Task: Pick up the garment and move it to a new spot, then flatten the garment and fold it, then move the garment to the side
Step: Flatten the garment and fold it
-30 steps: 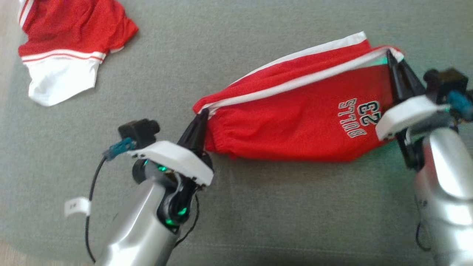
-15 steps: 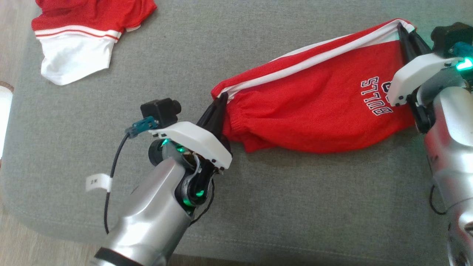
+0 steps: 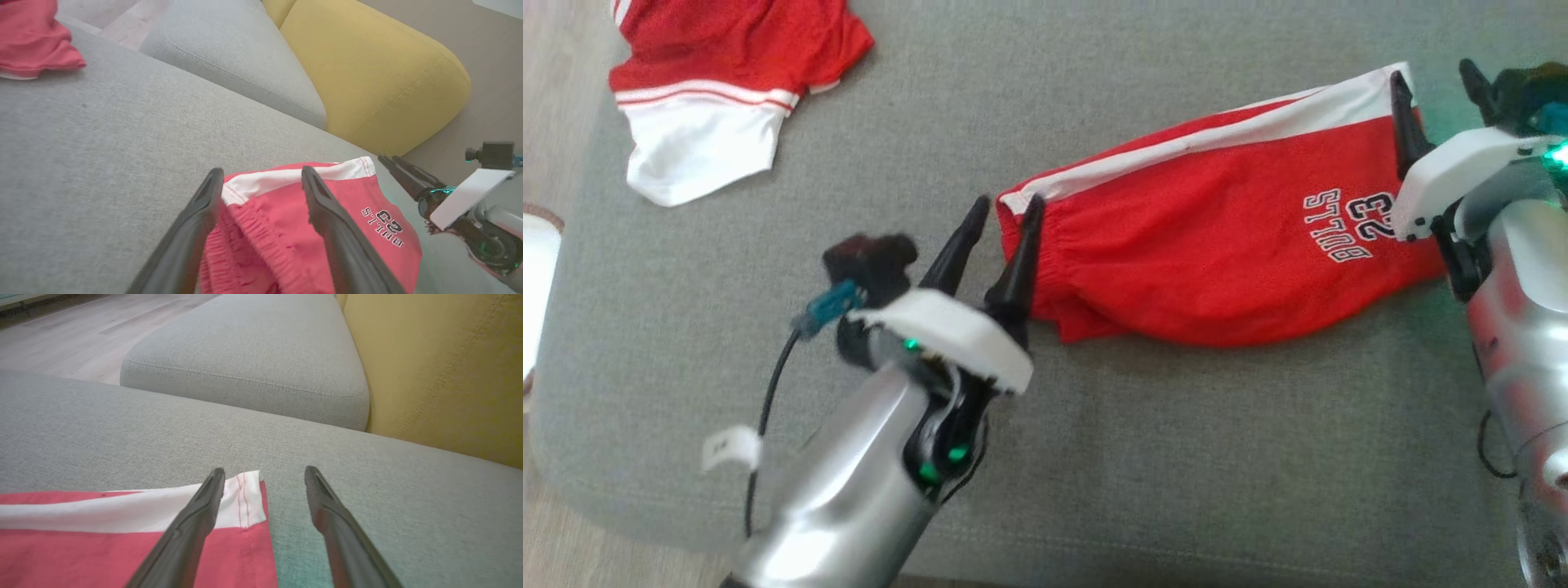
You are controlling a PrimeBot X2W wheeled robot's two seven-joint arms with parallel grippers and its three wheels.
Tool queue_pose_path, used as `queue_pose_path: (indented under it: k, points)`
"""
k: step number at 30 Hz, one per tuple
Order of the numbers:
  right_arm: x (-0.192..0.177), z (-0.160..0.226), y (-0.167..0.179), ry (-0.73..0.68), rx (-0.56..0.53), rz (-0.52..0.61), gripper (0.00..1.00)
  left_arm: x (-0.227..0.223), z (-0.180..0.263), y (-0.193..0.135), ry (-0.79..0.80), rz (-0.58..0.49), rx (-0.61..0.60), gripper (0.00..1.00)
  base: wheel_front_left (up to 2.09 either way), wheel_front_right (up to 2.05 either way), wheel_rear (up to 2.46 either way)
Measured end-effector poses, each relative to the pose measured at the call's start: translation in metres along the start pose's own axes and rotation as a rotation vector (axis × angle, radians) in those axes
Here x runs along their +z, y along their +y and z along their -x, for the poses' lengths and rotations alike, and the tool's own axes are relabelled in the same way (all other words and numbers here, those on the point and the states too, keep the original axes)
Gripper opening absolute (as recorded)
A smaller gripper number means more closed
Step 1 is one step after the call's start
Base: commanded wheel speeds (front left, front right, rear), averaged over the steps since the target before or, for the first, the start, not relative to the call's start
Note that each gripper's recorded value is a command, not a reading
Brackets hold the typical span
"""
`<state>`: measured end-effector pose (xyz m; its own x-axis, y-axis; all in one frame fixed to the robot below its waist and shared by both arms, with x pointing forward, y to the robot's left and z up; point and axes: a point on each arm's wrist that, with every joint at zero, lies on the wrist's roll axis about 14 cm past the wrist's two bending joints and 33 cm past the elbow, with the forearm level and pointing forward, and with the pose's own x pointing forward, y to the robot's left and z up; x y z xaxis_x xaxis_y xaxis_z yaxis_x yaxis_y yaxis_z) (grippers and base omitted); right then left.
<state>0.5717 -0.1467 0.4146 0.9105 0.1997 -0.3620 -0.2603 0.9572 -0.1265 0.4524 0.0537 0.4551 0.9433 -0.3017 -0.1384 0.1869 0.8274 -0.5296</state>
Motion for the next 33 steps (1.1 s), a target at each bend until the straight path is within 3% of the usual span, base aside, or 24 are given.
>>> queue_pose_path:
  k: [6, 13, 21, 30, 33]
  points:
    - [0.010, 0.017, -0.005, -0.007, -0.011, -0.007, 1.00, 0.018, 0.034, 0.016, -0.080, -0.103, 0.061, 1.00, 0.00, 0.00, 0.00]
    - [-0.010, 0.040, -0.006, 0.118, -0.009, -0.035, 1.00, 0.021, 0.066, 0.028, -0.115, -0.186, 0.127, 1.00, 0.00, 0.00, 0.00]
    - [-0.055, 0.055, 0.006, 0.337, 0.036, -0.097, 1.00, 0.027, 0.070, 0.033, -0.139, -0.229, 0.145, 1.00, 0.00, 0.00, 0.00]
    - [-0.064, 0.054, 0.021, 0.463, 0.099, -0.200, 0.99, 0.028, 0.069, 0.038, -0.147, -0.238, 0.154, 1.00, 0.00, 0.00, 0.00]
    - [-0.065, 0.055, 0.022, 0.486, 0.111, -0.215, 0.67, 0.029, 0.069, 0.038, -0.150, -0.245, 0.152, 1.00, 0.00, 0.00, 0.00]
